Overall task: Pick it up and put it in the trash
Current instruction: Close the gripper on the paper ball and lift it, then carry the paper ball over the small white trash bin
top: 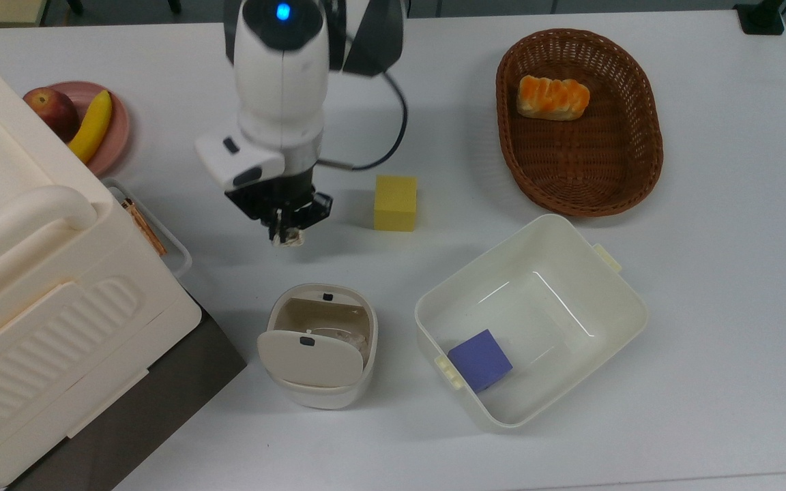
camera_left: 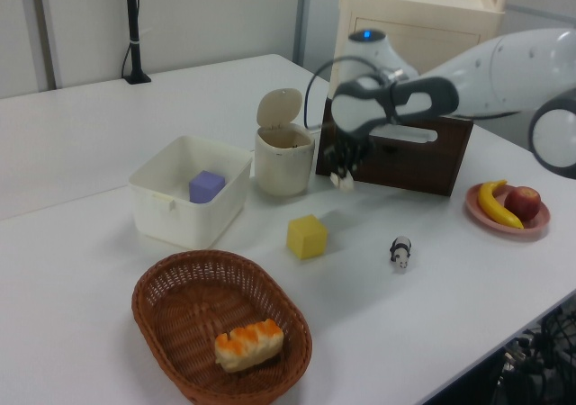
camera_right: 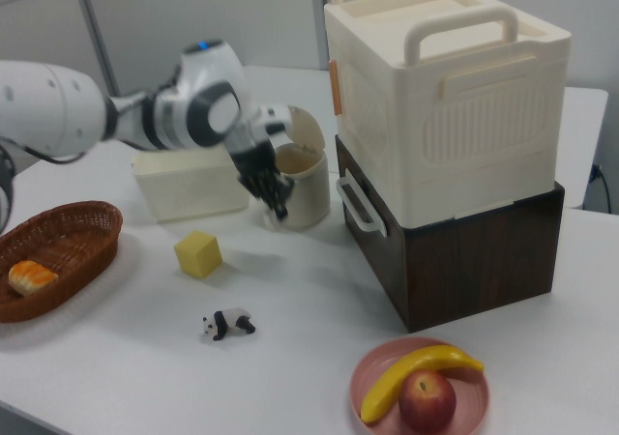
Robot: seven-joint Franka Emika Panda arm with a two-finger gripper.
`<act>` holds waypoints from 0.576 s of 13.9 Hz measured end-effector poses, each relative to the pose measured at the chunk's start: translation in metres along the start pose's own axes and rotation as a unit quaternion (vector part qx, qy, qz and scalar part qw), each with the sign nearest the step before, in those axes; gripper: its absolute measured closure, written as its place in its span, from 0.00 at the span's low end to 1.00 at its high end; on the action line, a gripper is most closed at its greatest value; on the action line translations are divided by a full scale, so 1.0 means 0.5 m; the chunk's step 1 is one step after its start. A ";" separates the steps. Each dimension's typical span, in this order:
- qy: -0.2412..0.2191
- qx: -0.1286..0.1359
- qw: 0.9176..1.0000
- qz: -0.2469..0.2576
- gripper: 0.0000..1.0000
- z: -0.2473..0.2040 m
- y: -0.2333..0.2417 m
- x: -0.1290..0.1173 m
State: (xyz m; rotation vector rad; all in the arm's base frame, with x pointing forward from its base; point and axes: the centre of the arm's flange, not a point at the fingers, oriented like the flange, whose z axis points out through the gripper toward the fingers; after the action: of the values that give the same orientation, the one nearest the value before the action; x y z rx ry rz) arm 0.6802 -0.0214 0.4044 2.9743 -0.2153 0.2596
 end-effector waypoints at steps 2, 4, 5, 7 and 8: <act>0.048 0.017 0.999 -0.005 0.91 -0.129 -0.029 0.008; 0.087 0.024 0.996 -0.002 0.91 -0.222 -0.035 0.021; 0.094 0.025 0.995 0.000 0.91 -0.233 -0.033 0.028; 0.116 0.030 0.993 0.001 0.91 -0.246 -0.034 0.050; 0.135 0.036 0.990 0.001 0.91 -0.244 -0.039 0.063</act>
State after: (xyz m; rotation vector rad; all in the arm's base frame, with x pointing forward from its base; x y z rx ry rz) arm 0.6945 0.0129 0.5265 2.9644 -0.1801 0.6787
